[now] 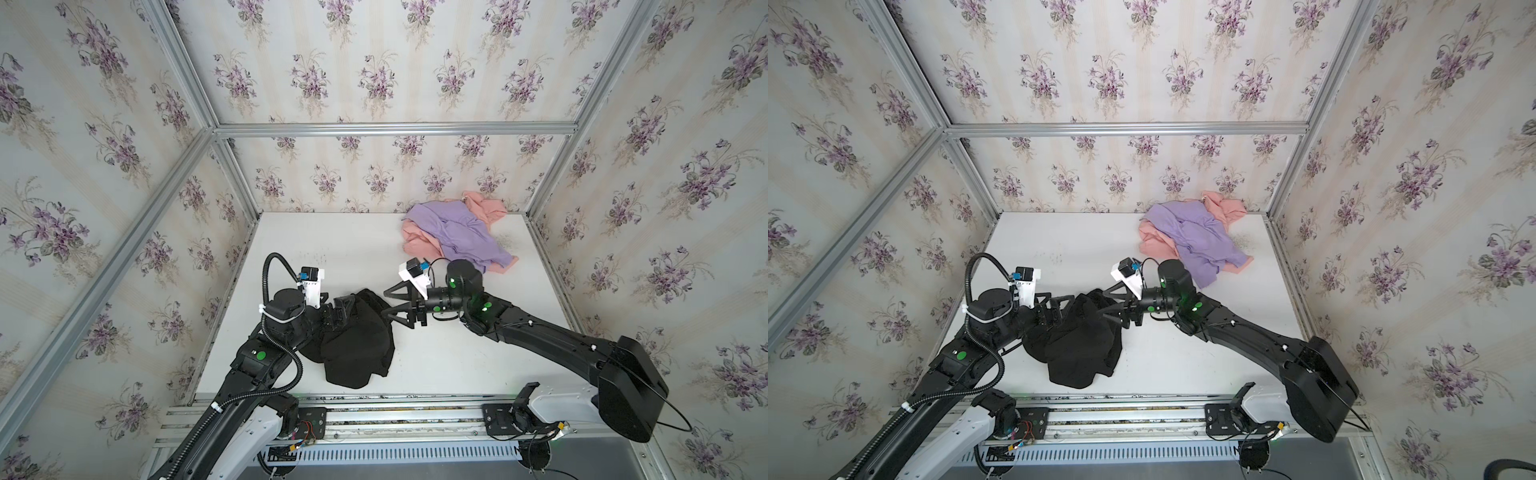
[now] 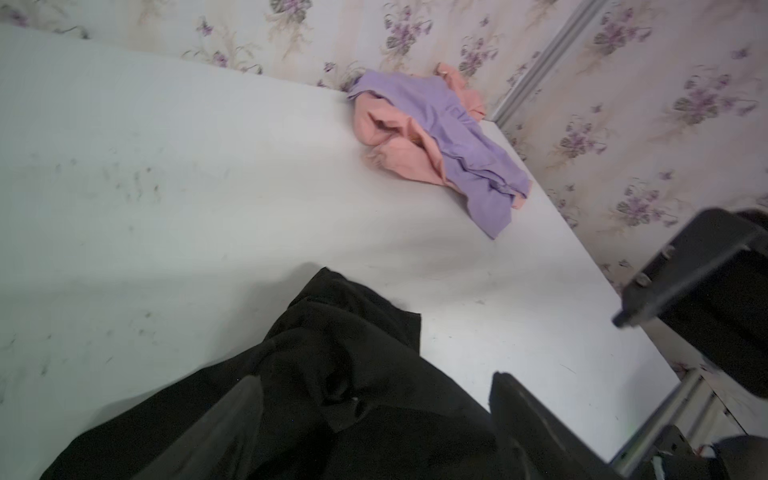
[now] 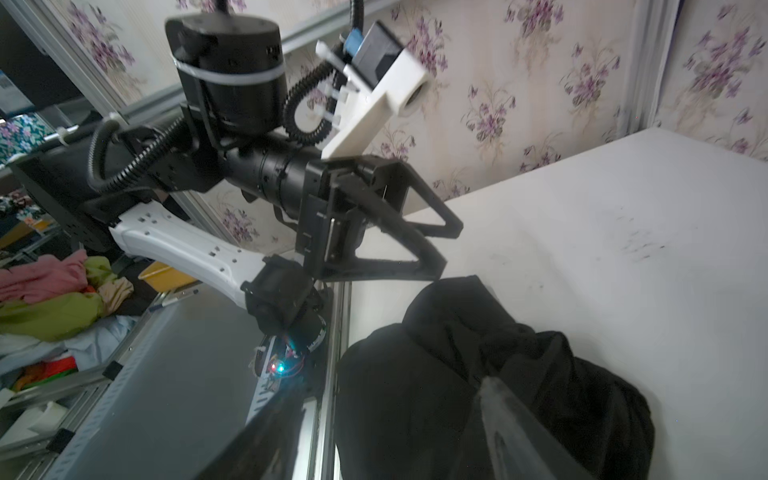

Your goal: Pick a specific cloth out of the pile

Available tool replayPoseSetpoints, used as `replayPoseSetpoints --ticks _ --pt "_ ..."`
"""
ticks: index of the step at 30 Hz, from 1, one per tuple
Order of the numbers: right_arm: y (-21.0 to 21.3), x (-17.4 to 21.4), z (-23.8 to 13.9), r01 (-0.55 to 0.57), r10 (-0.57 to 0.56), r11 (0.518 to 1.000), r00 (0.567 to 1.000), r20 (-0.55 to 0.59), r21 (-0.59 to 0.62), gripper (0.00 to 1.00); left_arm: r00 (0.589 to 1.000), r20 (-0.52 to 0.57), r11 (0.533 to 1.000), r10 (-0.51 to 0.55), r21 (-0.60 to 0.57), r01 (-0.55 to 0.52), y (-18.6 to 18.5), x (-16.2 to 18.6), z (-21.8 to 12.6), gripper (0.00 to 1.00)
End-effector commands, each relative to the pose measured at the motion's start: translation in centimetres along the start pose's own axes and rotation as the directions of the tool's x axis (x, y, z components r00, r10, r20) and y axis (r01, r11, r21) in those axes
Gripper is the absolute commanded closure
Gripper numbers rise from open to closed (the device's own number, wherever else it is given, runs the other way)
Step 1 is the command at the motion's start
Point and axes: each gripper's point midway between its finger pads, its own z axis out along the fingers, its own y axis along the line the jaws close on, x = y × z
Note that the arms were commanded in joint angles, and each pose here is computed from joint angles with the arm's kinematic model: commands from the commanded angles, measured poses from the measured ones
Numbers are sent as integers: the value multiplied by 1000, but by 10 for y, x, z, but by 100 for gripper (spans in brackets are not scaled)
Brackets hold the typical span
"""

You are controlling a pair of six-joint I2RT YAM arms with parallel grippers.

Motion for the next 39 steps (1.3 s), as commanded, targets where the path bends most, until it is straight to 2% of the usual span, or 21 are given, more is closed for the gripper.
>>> replayPoseSetpoints --ticks 1,3,5,11,14,17,22,27,34,39 --pt "-16 29 19 68 -59 994 993 -98 87 31 990 35 975 -140 -171 144 41 6 2 4" --pt "-17 43 32 105 -89 990 983 -160 94 32 975 37 950 -221 -220 223 62 13 4 2" --pt "-21 60 43 145 -119 984 967 -227 103 37 953 34 917 -300 -263 298 81 23 7 1" --pt "-43 107 51 159 -98 977 926 -364 143 43 879 41 820 -475 -342 459 121 54 13 1" --pt "-50 137 46 164 -79 973 899 -431 163 44 853 71 788 -516 -350 506 133 63 14 1" --pt "-56 161 42 150 -47 971 880 -473 184 44 845 81 772 -528 -368 518 142 68 16 1" --pt "-66 189 44 83 42 967 880 -473 240 45 841 87 755 -534 -397 521 152 70 21 1" --pt "-74 204 48 15 116 958 892 -437 286 47 841 23 783 -540 -355 512 146 75 36 1" --pt "-79 210 49 7 129 950 901 -413 313 47 820 -70 802 -567 -272 532 132 90 53 1" --pt "-79 214 46 7 134 947 900 -416 321 47 807 -84 804 -584 -196 561 121 93 57 1"
